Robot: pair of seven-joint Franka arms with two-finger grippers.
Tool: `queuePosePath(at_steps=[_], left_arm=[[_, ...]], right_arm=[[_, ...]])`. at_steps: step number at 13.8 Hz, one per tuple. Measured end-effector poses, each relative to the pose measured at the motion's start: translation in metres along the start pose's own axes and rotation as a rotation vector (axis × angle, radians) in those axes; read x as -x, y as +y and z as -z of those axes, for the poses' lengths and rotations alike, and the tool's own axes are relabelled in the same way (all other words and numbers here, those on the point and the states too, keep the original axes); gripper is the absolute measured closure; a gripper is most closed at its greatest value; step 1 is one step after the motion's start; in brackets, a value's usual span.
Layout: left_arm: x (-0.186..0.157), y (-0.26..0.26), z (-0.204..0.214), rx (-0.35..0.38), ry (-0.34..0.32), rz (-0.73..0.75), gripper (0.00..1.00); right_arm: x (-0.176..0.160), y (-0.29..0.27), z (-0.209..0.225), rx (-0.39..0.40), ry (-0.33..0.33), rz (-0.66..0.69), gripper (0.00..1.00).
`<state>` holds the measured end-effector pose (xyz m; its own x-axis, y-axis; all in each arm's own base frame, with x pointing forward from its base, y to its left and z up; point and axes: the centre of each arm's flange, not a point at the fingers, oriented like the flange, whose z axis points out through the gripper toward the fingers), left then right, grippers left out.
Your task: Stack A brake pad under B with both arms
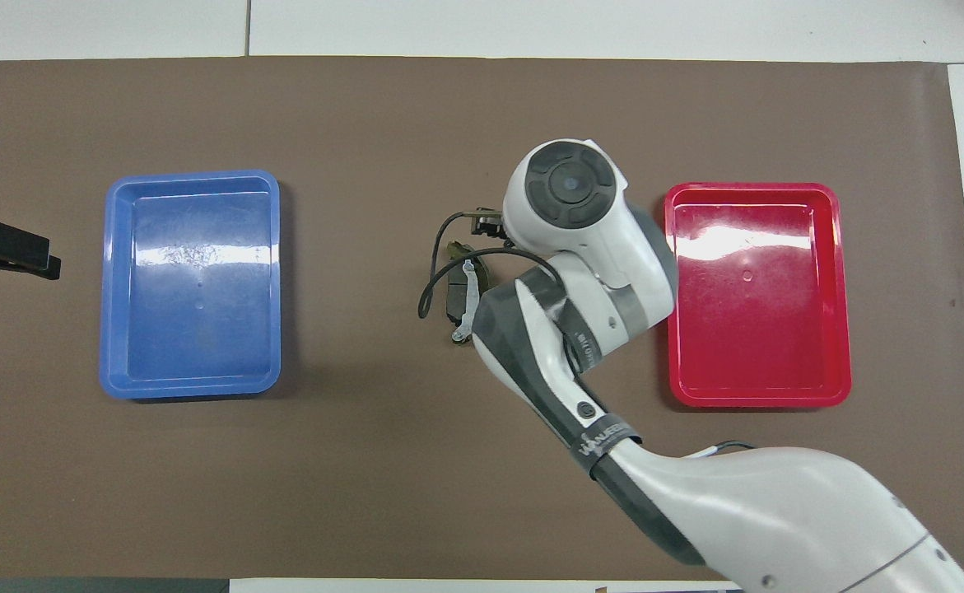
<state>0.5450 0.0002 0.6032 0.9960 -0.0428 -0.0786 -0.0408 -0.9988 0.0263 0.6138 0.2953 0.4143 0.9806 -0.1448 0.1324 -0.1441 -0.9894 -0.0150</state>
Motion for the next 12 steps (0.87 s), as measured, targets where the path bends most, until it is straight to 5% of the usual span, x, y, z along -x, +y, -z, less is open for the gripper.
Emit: queuePosePath(at_steps=[6,12], left_arm=[[0.0,0.0,0.0,0.0,0.0,0.0,0.0],[0.0,0.0,0.0,0.0,0.0,0.0,0.0]], right_arm=[[-0.039,0.161,0.093,0.055,-0.079,0.011,0.0],[-0.005,0.261,0.131,0.07,-0.181,0.016,0.0]])
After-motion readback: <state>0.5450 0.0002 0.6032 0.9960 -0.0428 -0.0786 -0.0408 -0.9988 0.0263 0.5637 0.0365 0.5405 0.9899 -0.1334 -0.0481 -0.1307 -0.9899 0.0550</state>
